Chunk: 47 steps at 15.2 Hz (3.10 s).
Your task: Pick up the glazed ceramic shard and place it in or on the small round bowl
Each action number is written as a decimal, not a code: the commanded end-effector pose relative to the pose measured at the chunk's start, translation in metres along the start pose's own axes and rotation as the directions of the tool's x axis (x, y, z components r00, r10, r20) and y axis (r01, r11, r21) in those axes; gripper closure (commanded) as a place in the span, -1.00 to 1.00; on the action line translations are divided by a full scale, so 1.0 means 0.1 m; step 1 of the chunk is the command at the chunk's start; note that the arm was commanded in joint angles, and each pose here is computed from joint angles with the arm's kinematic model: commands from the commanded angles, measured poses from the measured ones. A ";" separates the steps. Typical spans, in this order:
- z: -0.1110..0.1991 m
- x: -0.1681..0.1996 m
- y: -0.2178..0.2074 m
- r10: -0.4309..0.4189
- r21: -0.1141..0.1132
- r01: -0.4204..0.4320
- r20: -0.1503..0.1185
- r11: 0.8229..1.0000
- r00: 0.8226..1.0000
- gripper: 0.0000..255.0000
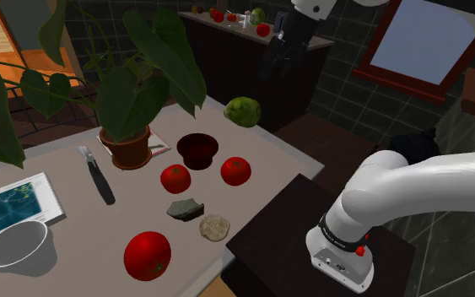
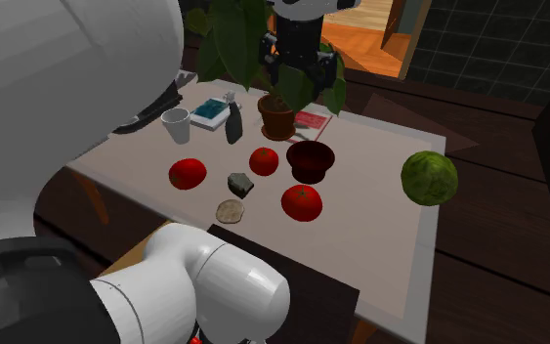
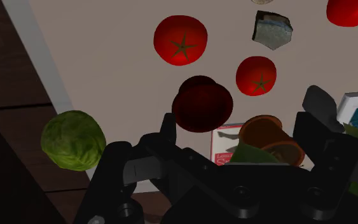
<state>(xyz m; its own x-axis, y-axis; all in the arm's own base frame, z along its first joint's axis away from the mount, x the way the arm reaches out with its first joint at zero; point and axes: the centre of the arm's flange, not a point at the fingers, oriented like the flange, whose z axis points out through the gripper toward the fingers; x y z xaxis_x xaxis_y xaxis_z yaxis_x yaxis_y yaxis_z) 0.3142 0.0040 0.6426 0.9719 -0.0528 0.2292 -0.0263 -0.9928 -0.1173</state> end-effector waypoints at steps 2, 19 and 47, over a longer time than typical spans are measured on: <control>0.12 0.05 -0.05 -0.017 0.000 0.017 0.006 1.000 1.000 -1.00; 2.13 0.60 -1.02 -0.305 0.011 0.306 0.116 0.952 0.945 -1.00; 5.20 0.46 -2.46 -0.655 0.079 0.660 0.253 0.747 0.712 -1.00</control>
<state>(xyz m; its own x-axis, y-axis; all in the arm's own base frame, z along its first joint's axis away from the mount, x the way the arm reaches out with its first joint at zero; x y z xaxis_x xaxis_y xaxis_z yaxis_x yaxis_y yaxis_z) 0.4821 0.3228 0.2017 0.7522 0.6584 0.0263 0.6588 -0.7522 -0.0136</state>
